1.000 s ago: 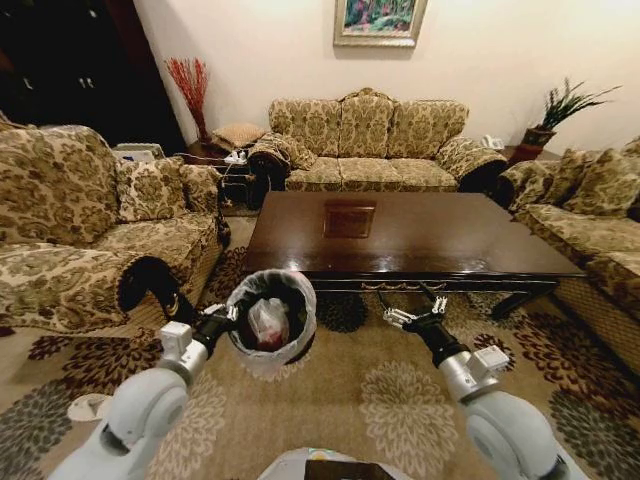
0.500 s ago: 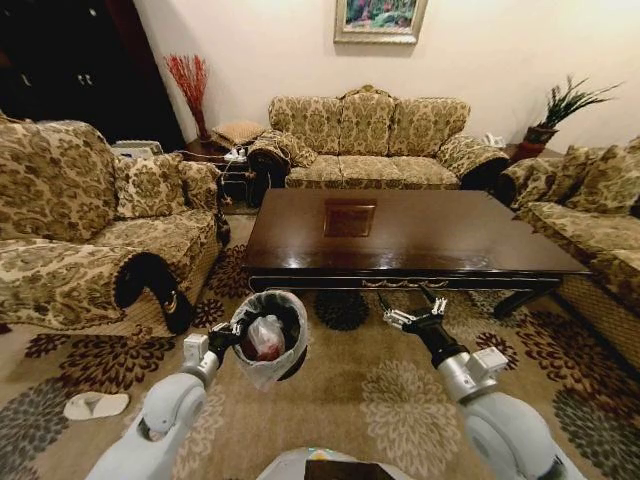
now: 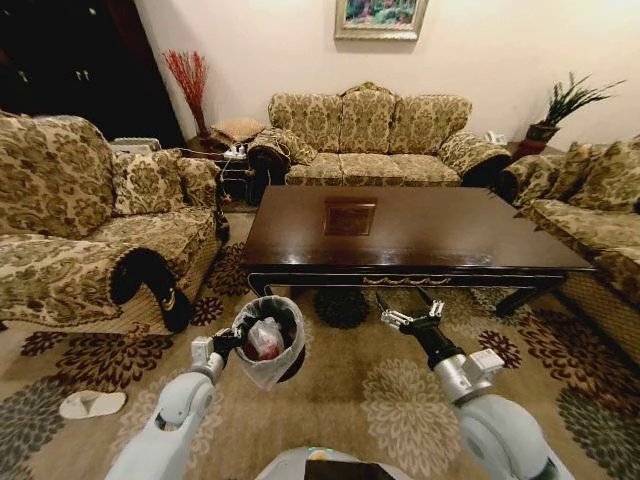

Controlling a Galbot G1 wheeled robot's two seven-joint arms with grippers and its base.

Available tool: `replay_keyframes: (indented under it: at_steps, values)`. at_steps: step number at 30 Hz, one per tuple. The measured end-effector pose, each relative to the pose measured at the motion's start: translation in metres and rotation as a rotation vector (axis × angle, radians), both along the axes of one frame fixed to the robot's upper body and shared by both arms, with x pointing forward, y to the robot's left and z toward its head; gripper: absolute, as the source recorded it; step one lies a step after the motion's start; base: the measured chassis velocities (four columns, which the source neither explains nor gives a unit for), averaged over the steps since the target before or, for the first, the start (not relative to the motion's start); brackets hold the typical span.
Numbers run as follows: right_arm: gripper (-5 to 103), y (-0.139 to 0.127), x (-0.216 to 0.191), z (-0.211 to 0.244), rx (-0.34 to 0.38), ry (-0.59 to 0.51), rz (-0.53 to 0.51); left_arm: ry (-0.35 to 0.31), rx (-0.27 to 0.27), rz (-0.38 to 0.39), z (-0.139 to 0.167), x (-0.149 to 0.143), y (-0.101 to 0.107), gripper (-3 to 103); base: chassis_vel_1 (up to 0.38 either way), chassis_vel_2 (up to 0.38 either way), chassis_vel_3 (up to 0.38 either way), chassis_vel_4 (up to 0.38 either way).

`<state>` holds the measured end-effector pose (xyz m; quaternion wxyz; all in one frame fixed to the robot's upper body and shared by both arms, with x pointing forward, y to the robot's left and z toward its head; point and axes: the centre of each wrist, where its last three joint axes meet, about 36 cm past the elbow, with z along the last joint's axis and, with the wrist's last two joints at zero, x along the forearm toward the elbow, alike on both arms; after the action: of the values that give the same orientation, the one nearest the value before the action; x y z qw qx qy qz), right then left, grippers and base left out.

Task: Move to the front of the table and place the trash on the table into the trash bin.

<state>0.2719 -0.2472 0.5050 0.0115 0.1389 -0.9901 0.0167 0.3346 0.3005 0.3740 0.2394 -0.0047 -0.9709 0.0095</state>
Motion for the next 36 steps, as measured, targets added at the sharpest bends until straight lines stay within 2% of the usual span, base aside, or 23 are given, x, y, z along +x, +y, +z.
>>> replay_keyframes:
  at_steps: [10,25,36]
  values:
    - [100,-0.001,0.0,-0.002,0.001,-0.006,-0.004,0.057,0.022,0.023,-0.031,0.007,0.006,3,0.0,0.0,0.0,0.0]
    - [100,0.0,0.0,-0.003,0.003,-0.005,-0.007,0.06,0.008,0.037,-0.046,0.01,0.007,3,0.0,0.0,0.0,0.0]
    - [100,0.0,-0.001,-0.004,0.005,-0.005,-0.011,0.091,0.007,0.064,-0.062,0.015,0.002,3,0.0,0.0,0.0,0.0]
